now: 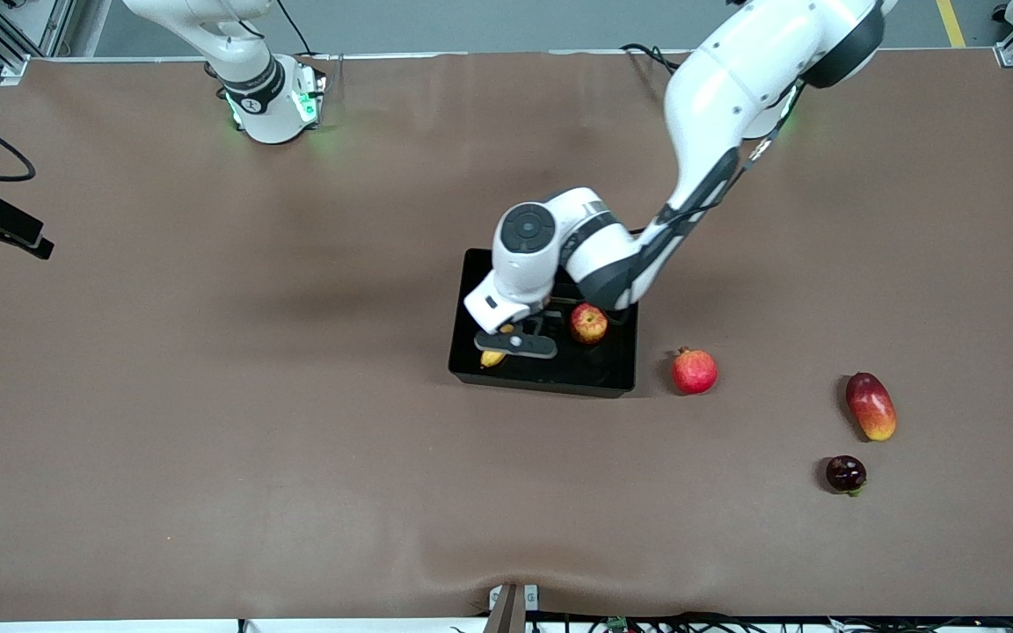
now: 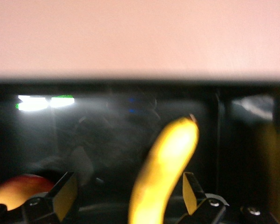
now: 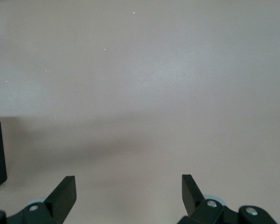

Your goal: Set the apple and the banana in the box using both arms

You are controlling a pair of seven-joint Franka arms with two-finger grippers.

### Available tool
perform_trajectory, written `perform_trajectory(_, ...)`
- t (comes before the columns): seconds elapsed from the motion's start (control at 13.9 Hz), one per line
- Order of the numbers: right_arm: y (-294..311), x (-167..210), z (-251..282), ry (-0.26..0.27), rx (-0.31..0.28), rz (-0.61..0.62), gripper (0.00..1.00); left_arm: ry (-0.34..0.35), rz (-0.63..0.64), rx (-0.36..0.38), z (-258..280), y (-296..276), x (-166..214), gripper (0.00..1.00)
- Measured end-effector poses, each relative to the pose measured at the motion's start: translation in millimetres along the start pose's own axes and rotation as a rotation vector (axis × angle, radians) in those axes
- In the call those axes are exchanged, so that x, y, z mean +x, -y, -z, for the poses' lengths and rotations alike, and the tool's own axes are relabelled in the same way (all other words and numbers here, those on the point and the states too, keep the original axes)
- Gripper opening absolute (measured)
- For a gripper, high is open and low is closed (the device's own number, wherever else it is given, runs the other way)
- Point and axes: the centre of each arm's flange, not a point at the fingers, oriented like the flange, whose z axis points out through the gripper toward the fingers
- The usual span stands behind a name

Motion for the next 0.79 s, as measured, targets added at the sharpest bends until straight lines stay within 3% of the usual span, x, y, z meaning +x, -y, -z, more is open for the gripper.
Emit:
perform_trajectory(0.36,0,0,0,0.000,0.000,0.000,1.00,-0.084,0.154,0.083,118,99,63,1.00)
perform_trajectory(0.58,0,0,0,0.000,0.000,0.000,1.00,-0.074,0.204,0.128,169,146,73,1.00)
perform_trajectory(0.79,0,0,0,0.000,0.000,0.000,1.00,-0.033,0.211,0.123,217,210,83,1.00)
